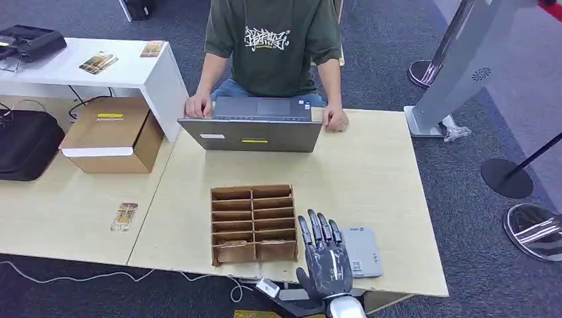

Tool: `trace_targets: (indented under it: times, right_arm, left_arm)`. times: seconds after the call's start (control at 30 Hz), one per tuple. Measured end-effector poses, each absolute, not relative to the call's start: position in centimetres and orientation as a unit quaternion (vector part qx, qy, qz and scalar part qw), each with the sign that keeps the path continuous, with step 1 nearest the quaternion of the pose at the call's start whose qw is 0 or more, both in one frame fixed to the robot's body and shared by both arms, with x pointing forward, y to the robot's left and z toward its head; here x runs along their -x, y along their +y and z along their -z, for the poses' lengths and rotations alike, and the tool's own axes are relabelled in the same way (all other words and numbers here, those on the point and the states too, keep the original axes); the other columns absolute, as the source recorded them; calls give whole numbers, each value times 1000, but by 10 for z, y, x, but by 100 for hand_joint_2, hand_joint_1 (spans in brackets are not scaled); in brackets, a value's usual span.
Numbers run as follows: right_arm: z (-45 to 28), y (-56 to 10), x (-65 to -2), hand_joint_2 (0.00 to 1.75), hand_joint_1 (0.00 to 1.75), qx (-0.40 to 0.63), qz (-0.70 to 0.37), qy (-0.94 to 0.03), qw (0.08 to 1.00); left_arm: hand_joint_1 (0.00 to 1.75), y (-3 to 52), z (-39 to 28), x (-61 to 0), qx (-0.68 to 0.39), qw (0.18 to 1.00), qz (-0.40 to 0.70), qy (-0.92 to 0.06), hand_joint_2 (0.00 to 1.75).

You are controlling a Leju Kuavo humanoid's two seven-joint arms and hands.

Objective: Pass the card to the sensor for recognition and then transmit it.

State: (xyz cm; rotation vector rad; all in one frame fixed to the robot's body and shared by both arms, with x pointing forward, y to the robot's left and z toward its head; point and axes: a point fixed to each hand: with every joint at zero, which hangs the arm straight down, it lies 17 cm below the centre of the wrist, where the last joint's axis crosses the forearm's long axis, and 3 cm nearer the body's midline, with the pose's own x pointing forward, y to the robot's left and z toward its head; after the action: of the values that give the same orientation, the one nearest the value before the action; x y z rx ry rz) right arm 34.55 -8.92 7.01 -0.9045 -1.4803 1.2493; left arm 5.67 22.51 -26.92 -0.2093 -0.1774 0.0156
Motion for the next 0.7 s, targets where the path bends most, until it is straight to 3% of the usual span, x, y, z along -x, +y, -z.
trace_targets:
  times: [0.7]
  right_arm:
    - [-50,-51,-355,175,0,313,-526,-644,459]
  left_arm:
    - [0,222,269,-57,108,990,-18,-89,0]
